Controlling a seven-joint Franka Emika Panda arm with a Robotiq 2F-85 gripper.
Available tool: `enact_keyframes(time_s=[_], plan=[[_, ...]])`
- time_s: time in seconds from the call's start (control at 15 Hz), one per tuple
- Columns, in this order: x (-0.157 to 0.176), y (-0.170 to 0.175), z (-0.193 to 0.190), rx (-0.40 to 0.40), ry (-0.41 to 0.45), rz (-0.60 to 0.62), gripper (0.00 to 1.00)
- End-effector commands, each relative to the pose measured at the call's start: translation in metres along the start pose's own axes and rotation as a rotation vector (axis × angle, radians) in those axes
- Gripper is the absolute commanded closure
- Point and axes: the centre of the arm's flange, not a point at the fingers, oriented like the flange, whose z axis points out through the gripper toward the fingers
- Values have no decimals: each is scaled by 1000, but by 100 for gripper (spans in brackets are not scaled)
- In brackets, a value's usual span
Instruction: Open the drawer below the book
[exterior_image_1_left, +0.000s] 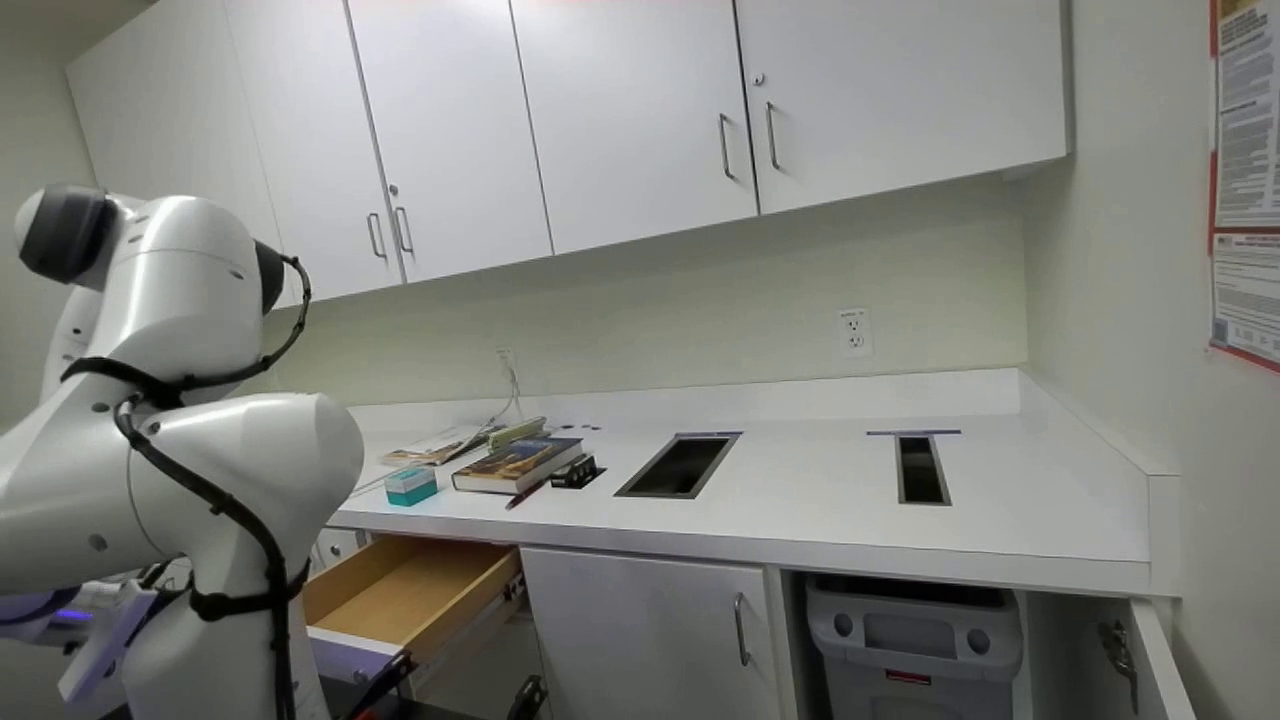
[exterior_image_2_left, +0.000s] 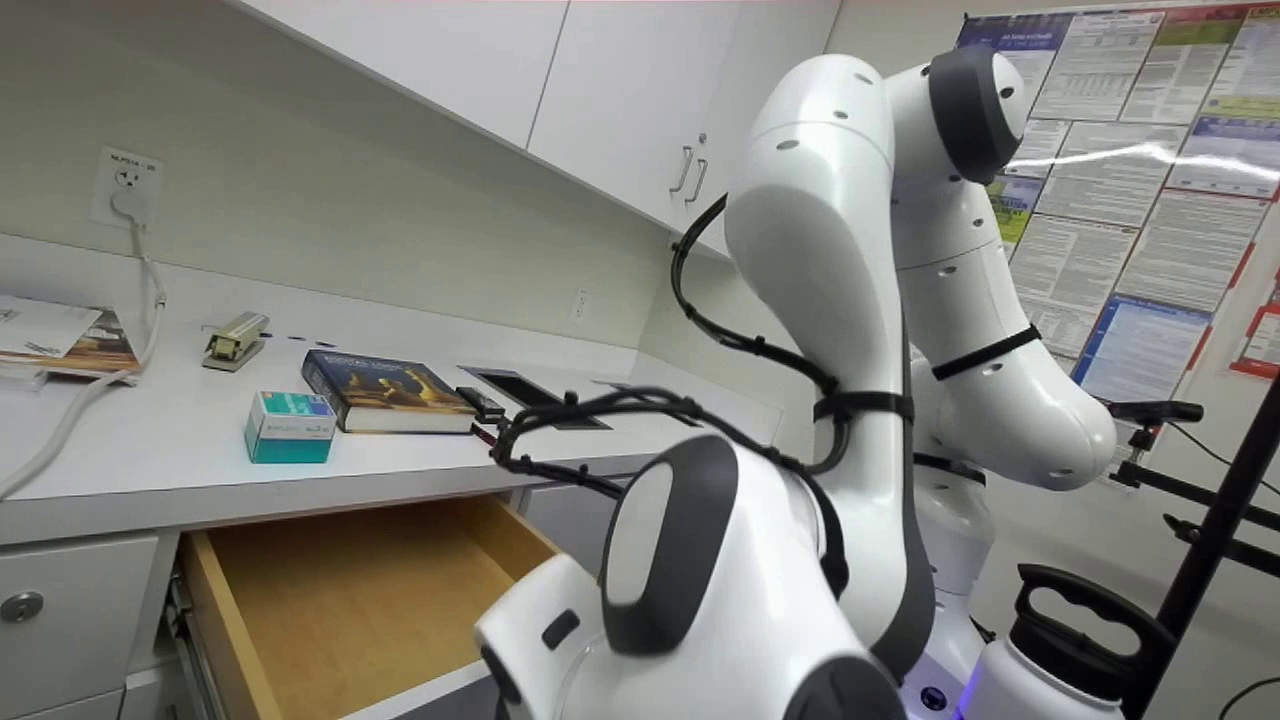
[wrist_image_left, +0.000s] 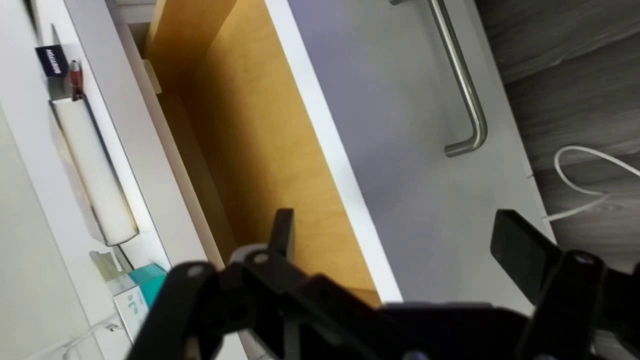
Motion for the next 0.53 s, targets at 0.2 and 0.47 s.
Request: enact_keyframes(time_s=[0.2,0.47], plan=[[-24,127,-43,366,124,-71,0],[-33,173,-51,567,129,-76,0]])
